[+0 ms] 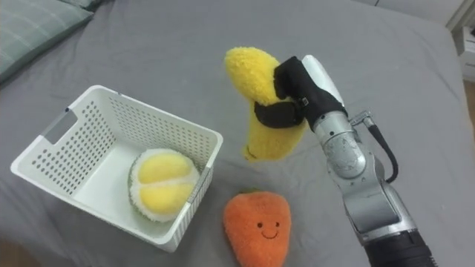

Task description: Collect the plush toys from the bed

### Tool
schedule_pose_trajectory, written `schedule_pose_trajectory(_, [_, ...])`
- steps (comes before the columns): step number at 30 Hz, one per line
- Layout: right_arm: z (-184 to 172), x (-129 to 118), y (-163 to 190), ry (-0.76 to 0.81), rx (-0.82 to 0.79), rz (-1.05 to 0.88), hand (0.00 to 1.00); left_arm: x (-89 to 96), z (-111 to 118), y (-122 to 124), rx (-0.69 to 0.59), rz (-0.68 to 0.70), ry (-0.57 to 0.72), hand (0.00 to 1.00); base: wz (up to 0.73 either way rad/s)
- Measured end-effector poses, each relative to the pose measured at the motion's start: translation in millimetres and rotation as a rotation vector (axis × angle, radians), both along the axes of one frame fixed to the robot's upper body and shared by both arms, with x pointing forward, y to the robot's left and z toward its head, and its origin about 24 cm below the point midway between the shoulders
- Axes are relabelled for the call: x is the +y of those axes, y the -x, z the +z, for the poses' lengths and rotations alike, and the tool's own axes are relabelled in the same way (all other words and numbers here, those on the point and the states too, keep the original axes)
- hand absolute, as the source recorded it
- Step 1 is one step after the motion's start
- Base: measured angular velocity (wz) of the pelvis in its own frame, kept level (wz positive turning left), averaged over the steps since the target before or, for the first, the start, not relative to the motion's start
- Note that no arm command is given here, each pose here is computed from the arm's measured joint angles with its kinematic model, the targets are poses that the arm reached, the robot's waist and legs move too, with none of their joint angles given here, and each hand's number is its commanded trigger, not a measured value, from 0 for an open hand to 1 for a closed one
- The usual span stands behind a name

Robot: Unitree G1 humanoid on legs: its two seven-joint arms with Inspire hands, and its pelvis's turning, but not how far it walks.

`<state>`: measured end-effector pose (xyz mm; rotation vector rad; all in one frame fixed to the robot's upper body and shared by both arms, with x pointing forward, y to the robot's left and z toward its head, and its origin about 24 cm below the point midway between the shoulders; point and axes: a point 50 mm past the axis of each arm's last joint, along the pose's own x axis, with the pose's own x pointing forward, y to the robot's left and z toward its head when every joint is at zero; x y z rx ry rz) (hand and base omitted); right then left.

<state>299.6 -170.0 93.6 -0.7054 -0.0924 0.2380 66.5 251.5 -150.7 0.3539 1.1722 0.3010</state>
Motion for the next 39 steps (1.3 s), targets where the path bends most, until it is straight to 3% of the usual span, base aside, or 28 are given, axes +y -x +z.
schedule_pose_trajectory(17, [23,53,-1,-0.143,-0.03,0.174,1.0,-7.3,-2,-2,0.038,-0.055,0.005,0.0,0.09])
schedule_pose_trajectory(18, [21,57,0,-0.138,-0.022,0.192,0.95,-7.2,-2,-1,0.039,-0.055,0.005,0.0,0.06])
schedule_pose_trajectory(19, [20,59,1,-0.135,-0.017,0.201,0.74,-7.3,-2,-1,0.039,-0.055,0.005,0.0,0.0])
schedule_pose_trajectory(20, [18,64,2,-0.128,-0.005,0.223,0.26,-7.4,-2,-1,0.04,-0.056,0.006,0.0,0.03])
schedule_pose_trajectory(21, [16,69,4,-0.129,0.013,0.241,0.02,-7.6,-2,-2,0.041,-0.056,0.006,0.0,0.05])
schedule_pose_trajectory(27, [7,87,5,-0.121,0.059,0.295,0.0,-8.9,-2,-4,0.039,-0.063,0.008,0.0,0.07])
schedule_pose_trajectory(39, [2,84,-2,-0.097,0.085,0.272,0.0,-13.7,-2,-8,0.027,-0.069,0.036,0.0,0.03])
